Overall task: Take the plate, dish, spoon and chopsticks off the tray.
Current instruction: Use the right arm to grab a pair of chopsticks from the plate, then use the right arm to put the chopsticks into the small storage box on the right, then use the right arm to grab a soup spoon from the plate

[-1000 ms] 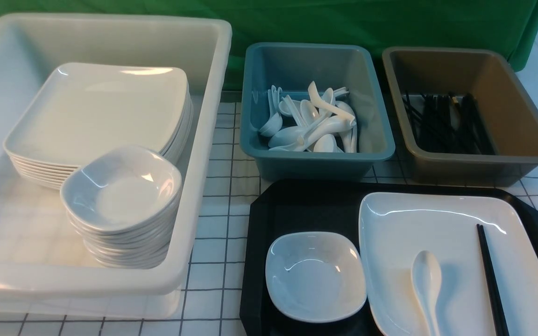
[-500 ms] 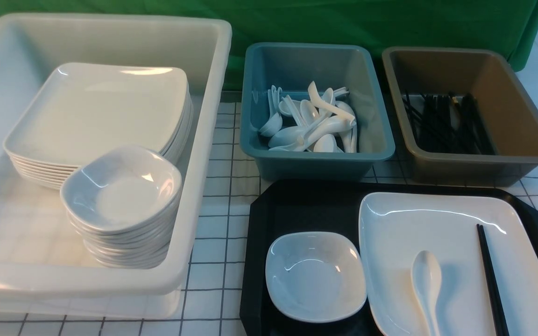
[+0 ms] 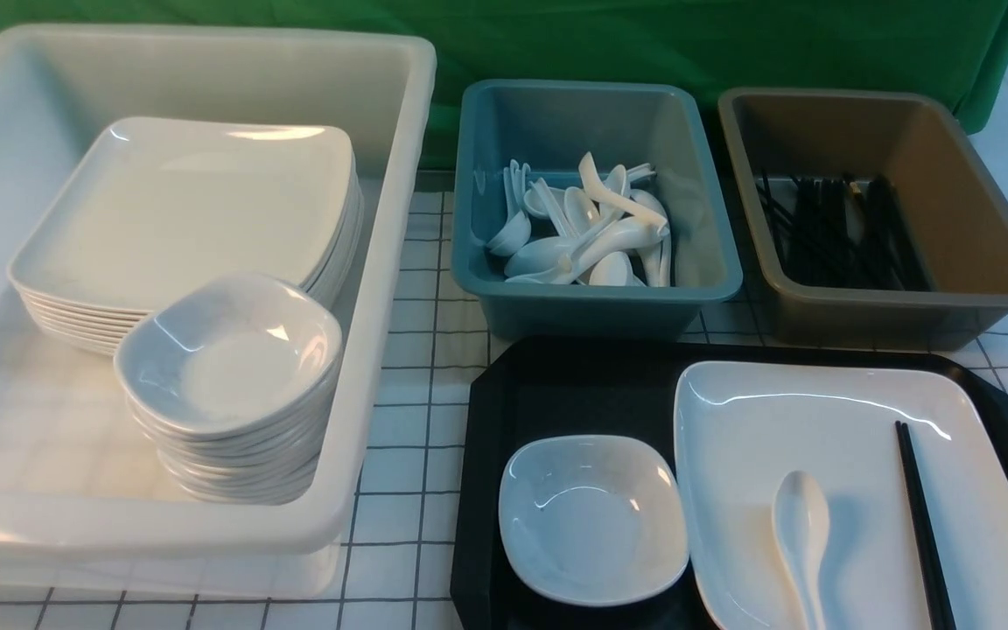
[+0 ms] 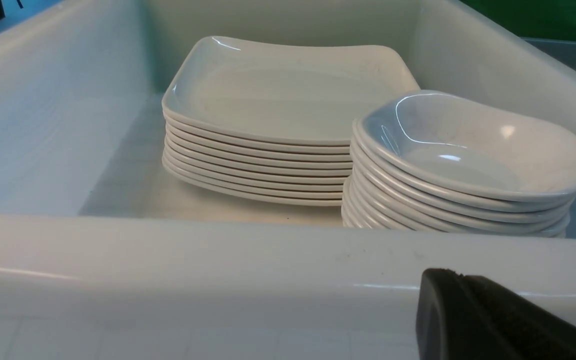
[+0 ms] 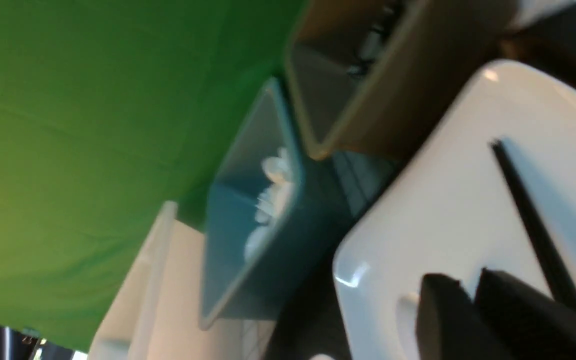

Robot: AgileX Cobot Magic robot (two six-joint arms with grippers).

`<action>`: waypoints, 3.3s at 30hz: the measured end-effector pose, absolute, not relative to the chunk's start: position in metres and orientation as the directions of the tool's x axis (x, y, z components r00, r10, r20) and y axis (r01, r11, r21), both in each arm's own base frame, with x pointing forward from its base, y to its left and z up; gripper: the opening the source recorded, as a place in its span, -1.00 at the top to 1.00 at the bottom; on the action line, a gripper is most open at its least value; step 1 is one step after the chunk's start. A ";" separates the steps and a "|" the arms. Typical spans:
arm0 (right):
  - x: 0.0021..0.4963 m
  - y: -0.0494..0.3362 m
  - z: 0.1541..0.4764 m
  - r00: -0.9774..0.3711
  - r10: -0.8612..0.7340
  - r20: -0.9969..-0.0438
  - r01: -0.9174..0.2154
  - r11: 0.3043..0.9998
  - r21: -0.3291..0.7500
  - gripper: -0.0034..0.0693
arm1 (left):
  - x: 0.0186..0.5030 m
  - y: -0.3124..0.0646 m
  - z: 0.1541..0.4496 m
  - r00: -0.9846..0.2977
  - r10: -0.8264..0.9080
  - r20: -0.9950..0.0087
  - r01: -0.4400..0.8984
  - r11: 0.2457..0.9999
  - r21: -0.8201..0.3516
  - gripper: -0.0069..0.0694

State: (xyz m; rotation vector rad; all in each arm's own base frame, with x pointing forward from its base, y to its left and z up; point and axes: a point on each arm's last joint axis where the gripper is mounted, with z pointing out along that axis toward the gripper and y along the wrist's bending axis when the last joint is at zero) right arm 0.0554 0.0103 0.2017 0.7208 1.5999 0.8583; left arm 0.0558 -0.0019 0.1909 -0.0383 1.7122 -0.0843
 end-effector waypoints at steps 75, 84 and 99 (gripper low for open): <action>0.463 0.046 0.274 -0.612 0.000 -0.791 -0.059 0.997 0.045 0.44 | 0.056 -0.002 0.191 -0.143 -0.074 -0.987 0.023 0.997 -0.078 0.76; 0.468 0.044 0.235 -0.722 0.020 -0.692 -0.026 0.998 0.056 -0.12 | 0.056 -0.002 0.191 -0.143 -0.068 -0.987 0.023 0.997 -0.072 0.76; 0.310 0.040 0.363 -0.903 -0.070 -0.423 -0.091 0.995 0.028 0.82 | 0.056 -0.002 0.191 -0.143 -0.074 -0.987 0.023 0.997 -0.078 0.76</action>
